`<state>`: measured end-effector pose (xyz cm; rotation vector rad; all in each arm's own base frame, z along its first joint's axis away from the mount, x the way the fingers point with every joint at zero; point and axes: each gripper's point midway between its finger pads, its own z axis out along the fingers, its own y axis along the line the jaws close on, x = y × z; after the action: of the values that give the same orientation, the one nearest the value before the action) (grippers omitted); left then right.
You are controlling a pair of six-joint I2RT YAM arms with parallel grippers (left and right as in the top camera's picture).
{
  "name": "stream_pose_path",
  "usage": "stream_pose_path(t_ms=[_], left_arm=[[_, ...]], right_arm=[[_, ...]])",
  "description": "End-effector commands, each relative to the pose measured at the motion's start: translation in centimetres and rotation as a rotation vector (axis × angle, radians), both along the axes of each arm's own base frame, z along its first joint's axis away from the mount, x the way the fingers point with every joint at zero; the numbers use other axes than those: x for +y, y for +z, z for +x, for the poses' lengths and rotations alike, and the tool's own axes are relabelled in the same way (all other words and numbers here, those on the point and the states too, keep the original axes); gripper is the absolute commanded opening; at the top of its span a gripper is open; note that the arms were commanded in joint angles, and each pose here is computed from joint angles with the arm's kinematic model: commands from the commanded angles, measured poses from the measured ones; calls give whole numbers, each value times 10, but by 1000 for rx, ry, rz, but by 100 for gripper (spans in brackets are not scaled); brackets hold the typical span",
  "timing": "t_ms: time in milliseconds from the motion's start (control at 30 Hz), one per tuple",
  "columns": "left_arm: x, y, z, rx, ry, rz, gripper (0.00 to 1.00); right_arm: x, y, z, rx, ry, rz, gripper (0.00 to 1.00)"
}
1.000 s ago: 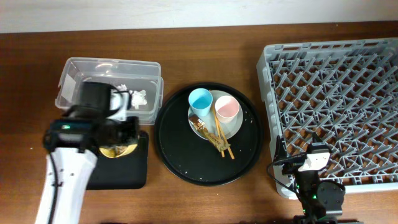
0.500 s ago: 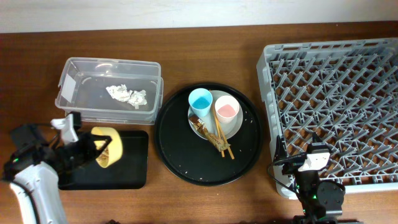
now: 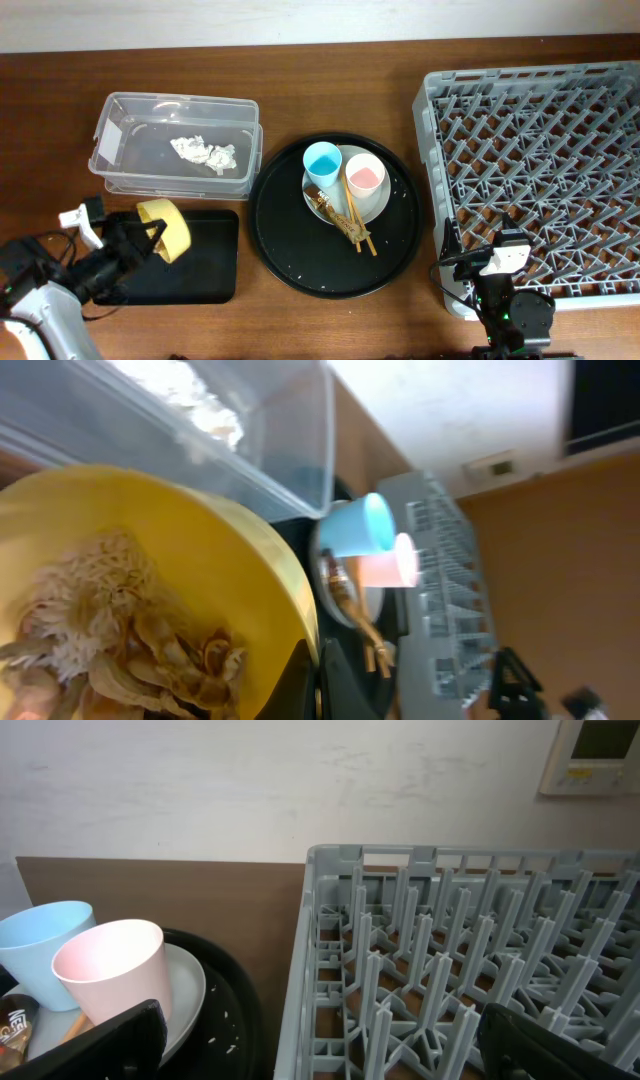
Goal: Sort waste into correct bins and load items into the dishwasher rack
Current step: 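Lift the yellow bowl left and tip its contents onto the black tray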
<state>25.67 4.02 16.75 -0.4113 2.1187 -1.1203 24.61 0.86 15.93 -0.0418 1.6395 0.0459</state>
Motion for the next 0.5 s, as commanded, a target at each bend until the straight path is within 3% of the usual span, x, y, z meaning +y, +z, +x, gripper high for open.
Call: stream_pose_path(t_ms=[0,467], left_arm=[[-7,20,-2,-175,-22,-67,0],[-4,21,0,-223,-15,-114,0]], right_arm=[[1,-2,0,3,0,5,98],[1,-2,0,3,0,5,98]])
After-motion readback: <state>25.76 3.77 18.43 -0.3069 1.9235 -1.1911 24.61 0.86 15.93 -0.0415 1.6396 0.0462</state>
